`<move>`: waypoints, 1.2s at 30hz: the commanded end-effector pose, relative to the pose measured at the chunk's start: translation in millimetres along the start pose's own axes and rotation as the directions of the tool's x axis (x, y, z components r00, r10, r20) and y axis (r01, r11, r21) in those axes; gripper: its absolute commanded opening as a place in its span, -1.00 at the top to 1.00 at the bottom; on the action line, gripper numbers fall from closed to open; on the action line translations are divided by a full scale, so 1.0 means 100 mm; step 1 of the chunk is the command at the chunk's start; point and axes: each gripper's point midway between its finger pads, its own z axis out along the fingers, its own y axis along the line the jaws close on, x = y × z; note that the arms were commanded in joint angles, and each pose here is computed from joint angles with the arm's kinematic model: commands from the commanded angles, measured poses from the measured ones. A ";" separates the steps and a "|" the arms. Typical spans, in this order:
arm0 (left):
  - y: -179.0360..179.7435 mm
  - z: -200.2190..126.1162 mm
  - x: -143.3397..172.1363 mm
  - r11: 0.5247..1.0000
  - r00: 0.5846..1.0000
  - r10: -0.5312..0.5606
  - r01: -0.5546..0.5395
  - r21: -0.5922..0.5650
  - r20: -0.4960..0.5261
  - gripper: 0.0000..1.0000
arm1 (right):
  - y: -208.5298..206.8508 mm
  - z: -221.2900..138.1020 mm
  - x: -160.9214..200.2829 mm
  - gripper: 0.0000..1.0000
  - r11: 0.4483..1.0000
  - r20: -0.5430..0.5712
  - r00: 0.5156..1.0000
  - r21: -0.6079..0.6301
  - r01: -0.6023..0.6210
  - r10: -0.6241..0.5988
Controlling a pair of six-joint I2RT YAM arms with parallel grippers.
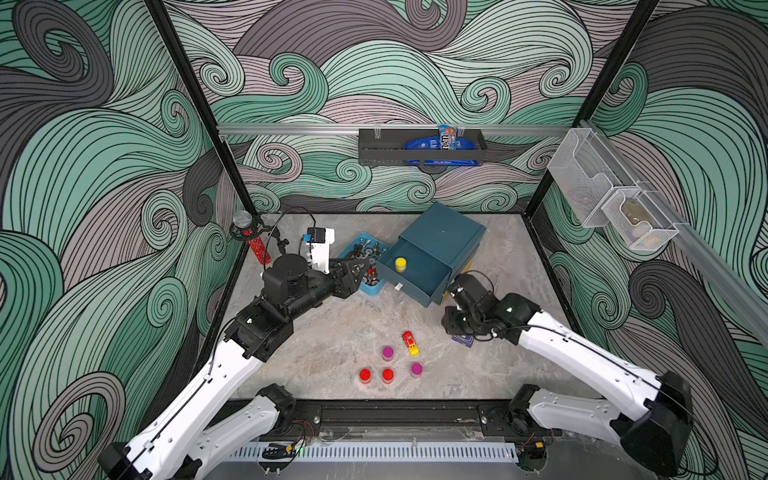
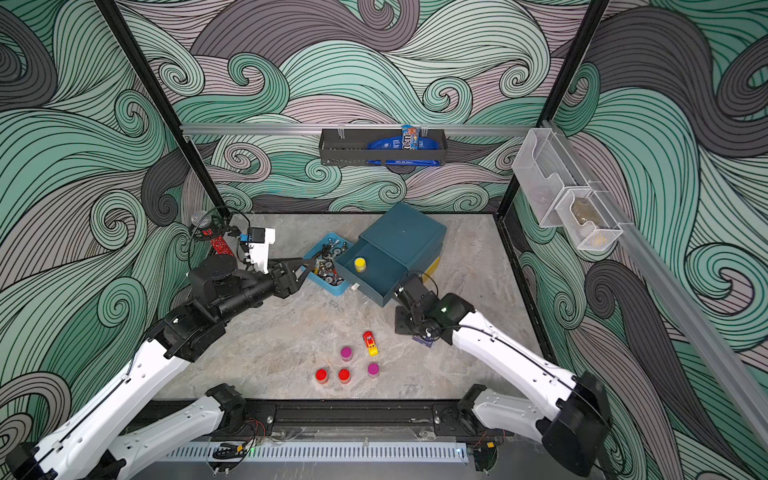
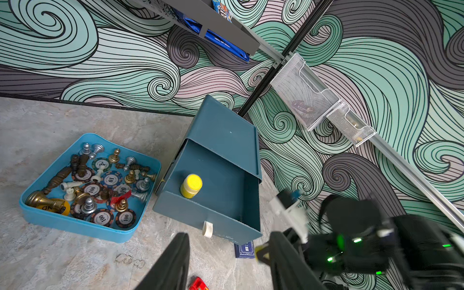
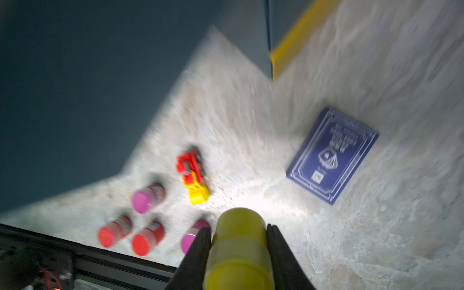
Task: Put the paint cans in the drawer according to color
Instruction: Pick up the paint can at the center of the board, then place the paint can in the drawer.
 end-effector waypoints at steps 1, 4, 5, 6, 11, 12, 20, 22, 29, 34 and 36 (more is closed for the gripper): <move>-0.05 -0.05 -0.07 0.999 0.999 -0.019 0.018 0.029 0.038 -0.08 | 0.05 -0.44 -0.49 0.69 0.995 0.133 0.988 0.066 0.074 -0.082; -0.05 -0.04 -0.08 0.999 0.999 -0.026 0.025 0.029 0.042 -0.08 | 0.37 -0.45 -0.79 0.70 0.985 0.134 0.976 0.050 0.168 -0.173; -0.05 -0.04 -0.09 0.999 0.999 -0.024 0.023 0.031 0.045 -0.08 | 0.46 -0.39 -0.86 0.70 0.978 0.124 0.970 0.053 0.202 -0.208; -0.06 -0.04 -0.10 0.999 0.999 -0.023 0.022 0.030 0.047 -0.08 | 0.54 -0.34 -0.92 0.69 0.973 0.120 0.966 0.053 0.225 -0.230; -0.07 -0.06 -0.18 1.000 0.998 -0.015 0.014 0.017 0.065 -0.08 | 0.66 0.07 -1.13 0.69 0.944 0.090 0.945 0.129 0.303 -0.315; -0.07 -0.06 -0.19 1.000 0.998 -0.015 0.014 0.015 0.066 -0.08 | 0.65 0.14 -1.15 0.69 0.944 0.080 0.946 0.136 0.302 -0.314; -0.06 -0.10 -0.16 1.000 0.997 -0.028 0.027 0.016 0.065 -0.08 | 0.70 0.68 -1.08 0.55 0.949 -0.024 0.953 0.089 0.302 -0.301; -0.06 -0.10 -0.16 0.999 0.997 -0.029 0.028 0.016 0.065 -0.08 | 0.68 0.78 -1.03 0.43 0.951 -0.057 0.954 0.080 0.299 -0.295; -0.06 -0.10 -0.15 0.999 0.998 -0.032 0.031 0.015 0.062 -0.08 | 0.69 0.87 -1.03 -0.02 0.946 -0.063 0.948 0.074 0.315 -0.311; -0.04 -0.09 -0.11 0.999 0.998 -0.049 0.048 0.013 0.050 -0.09 | 0.78 0.57 -1.26 -0.25 0.953 0.034 0.954 0.064 0.296 -0.299; -0.03 -0.07 -0.06 0.997 0.996 -0.077 0.077 0.020 0.038 -0.10 | 0.82 0.37 -1.39 -0.27 0.958 0.093 0.954 0.055 0.282 -0.287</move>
